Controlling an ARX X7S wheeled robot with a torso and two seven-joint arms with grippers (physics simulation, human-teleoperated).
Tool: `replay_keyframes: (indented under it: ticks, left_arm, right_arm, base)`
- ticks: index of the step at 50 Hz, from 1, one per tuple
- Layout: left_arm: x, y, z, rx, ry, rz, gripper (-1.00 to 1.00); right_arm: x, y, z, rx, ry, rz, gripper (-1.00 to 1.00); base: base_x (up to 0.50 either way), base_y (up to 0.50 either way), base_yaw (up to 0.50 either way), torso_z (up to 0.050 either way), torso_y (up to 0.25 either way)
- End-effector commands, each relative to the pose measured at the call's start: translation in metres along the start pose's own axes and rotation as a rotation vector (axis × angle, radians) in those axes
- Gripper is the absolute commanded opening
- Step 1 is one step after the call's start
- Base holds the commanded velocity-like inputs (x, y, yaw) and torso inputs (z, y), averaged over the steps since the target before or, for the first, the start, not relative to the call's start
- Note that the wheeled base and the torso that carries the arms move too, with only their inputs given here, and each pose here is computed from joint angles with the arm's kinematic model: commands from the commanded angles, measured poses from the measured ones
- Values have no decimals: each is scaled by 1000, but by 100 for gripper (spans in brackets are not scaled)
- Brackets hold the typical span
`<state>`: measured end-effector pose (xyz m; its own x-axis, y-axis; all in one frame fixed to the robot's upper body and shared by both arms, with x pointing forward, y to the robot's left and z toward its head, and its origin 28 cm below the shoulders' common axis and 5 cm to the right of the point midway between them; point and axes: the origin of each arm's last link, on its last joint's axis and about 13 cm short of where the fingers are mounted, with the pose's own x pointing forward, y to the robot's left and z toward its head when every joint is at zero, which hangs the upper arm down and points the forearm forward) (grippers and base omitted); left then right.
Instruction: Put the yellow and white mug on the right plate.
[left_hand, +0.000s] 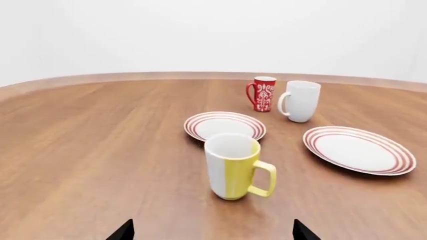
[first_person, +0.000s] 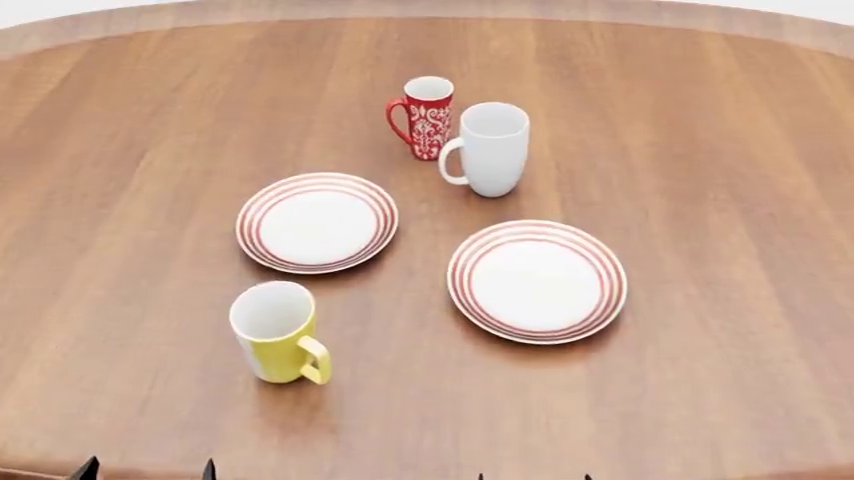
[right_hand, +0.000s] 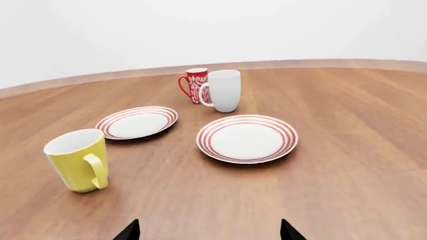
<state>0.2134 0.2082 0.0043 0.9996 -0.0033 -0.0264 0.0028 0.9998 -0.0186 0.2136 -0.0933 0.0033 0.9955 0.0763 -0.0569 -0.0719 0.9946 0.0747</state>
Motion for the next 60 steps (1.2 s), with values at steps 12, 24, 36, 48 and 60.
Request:
replay_keyframes:
  ticks: [12,24,36,48,60]
  left_arm:
    - [-1,-1,-1,6,4,-5,100]
    - [0,-1,-1,9,9,-11,100]
    - [0,-2,-3,12,14,-12,100]
    - [0,-2,-3,13,17,-12,100]
    - [0,-2,-4,12,24,-14,100]
  right_arm:
    - [1,1,-2,-17,4,-1,100]
    - [3,2,-1,-50,7,-25,100]
    - [2,2,-1,-41,5,-19,100]
    - [2,2,-1,-52,10,-10,100]
    - [2,3,-2,-44,1,-4,100]
  base:
    - [0,500,0,0,0]
    - [0,369,0,0,0]
    - [47,0,0,0,0]
    - [500,0,0,0,0]
    - [500,0,0,0,0]
